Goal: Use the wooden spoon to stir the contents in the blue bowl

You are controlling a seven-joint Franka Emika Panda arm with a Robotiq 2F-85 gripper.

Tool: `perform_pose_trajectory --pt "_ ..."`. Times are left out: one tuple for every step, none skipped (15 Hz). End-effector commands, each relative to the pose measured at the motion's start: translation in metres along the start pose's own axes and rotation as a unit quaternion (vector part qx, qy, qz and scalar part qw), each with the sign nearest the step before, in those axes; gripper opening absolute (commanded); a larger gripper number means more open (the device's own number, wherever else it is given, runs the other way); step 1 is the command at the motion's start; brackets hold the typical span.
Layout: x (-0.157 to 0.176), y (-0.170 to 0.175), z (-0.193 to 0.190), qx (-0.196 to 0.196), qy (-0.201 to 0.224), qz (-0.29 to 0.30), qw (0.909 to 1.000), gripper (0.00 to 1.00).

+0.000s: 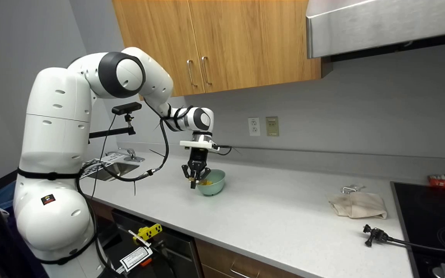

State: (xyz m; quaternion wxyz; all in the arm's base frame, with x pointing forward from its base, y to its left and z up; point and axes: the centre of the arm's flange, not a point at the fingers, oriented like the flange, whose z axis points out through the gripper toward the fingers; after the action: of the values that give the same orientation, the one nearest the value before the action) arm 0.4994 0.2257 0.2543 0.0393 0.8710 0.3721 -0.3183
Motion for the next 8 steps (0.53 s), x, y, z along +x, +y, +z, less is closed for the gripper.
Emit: perform_pose_trajectory --pt "-0.007 0.007 -0.011 -0.013 0.02 0.015 0.9996 0.02" --pt "-0.009 0.01 -0.011 -0.018 0.02 0.024 0.9993 0.02" --pt "-0.01 0.013 -0.011 -0.024 0.02 0.032 0.999 0.02" --pt "-0.01 0.015 -0.009 -0.027 0.018 0.037 0.9988 0.02" --pt "-0.01 0.018 -0.007 -0.031 0.014 0.043 0.9985 0.02" --pt "-0.01 0.02 -0.004 -0.042 0.008 0.051 0.9978 0.02" --pt "-0.01 0.022 -0.003 -0.05 0.003 0.058 0.9971 0.02" --pt "-0.01 0.025 -0.001 -0.066 -0.004 0.069 0.9954 0.02"
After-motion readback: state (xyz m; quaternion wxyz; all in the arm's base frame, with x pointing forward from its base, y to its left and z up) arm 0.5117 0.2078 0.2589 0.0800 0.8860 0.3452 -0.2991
